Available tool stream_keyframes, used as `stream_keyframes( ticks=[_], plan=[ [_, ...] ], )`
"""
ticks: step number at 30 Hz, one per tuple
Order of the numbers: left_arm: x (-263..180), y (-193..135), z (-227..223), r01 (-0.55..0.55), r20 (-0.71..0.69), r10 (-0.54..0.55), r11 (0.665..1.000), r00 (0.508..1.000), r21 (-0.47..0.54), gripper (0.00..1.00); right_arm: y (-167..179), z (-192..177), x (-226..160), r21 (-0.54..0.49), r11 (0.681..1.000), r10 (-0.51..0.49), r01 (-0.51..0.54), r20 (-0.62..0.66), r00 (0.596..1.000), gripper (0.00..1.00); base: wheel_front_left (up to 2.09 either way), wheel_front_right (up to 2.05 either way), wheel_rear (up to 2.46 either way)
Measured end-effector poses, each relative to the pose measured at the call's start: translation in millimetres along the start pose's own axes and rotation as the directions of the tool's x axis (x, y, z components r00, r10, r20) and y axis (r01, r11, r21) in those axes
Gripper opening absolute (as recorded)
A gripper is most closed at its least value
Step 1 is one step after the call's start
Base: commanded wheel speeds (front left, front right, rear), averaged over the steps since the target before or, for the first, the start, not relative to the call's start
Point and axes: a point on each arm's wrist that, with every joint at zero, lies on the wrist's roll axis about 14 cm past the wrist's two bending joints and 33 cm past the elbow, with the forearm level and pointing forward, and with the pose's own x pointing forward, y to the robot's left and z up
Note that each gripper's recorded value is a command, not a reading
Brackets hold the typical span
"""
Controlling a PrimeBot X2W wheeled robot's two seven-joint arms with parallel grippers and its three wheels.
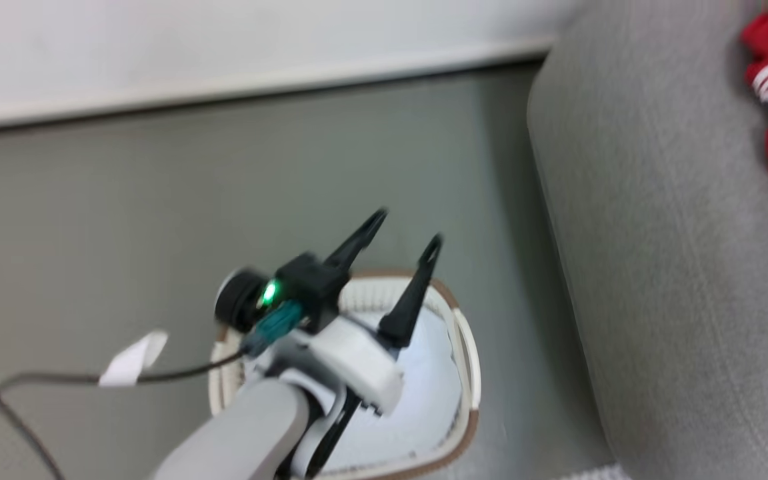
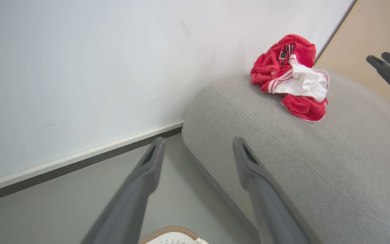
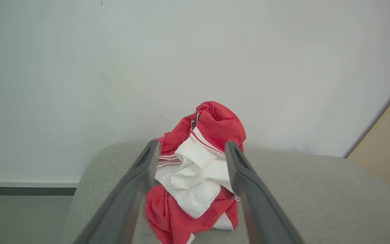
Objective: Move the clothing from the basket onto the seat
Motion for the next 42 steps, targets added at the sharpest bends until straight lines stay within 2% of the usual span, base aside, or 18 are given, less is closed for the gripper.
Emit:
stream_keyframes(
  ticks=[6, 10, 14, 17, 25, 29, 33, 34, 39, 42],
  plan=[
    [-48, 18, 19, -0.164, 0.045, 0.164, 0.986, 0.985, -0.014, 1.0, 23, 18, -50, 0.02, 0.997, 0.079, -0.08, 0.047, 0.996, 1.0, 0.0, 0.0, 0.0],
    [-91, 42, 21, -0.301, 0.06, 0.301, 0.953, 0.952, -0.001, 1.0, 53, 22, -79, 0.064, 0.985, 0.157, -0.161, 0.064, 0.986, 1.0, 0.0, 0.0, 0.0],
    [-141, 67, 18, -0.452, 0.064, 0.449, 0.892, 0.891, 0.027, 1.0, 89, 24, -107, 0.131, 0.962, 0.232, -0.24, 0.072, 0.97, 1.0, 0.0, 0.0, 0.0],
    [-177, 81, 20, -0.542, 0.085, 0.537, 0.839, 0.839, 0.045, 1.0, 119, 25, -127, 0.188, 0.932, 0.3, -0.31, 0.078, 0.951, 1.0, 0.0, 0.0, 0.0],
    [-256, 94, -5, -0.678, 0.04, 0.678, 0.73, 0.734, 0.085, 1.0, 151, 25, -172, 0.25, 0.888, 0.38, -0.386, 0.076, 0.922, 1.0, 0.0, 0.0, 0.0],
    [-268, 92, -5, -0.695, 0.059, 0.693, 0.714, 0.719, 0.087, 1.0, 154, 24, -184, 0.247, 0.883, 0.393, -0.399, 0.075, 0.916, 1.0, 0.0, 0.0, 0.0],
    [-268, 87, -6, -0.685, 0.067, 0.682, 0.724, 0.728, 0.075, 1.0, 151, 22, -191, 0.252, 0.884, 0.388, -0.393, 0.069, 0.919, 1.0, 0.0, 0.0, 0.0],
    [-267, 86, -7, -0.679, 0.067, 0.676, 0.731, 0.734, 0.071, 0.0, 151, 21, -192, 0.253, 0.885, 0.387, -0.391, 0.067, 0.92, 0.0, 0.0, 0.0, 0.0],
    [-267, 77, -25, -0.678, 0.015, 0.678, 0.734, 0.735, 0.047, 0.0, 153, 8, -198, 0.268, 0.883, 0.393, -0.384, 0.023, 0.919, 0.0, 0.0, 0.0, 0.0],
    [-268, 78, -29, -0.687, -0.013, 0.687, 0.727, 0.727, -0.019, 0.0, 152, 4, -197, 0.337, 0.87, 0.382, -0.36, 0.003, 0.924, 0.0, 0.0, 0.0, 0.0]
  ],
)
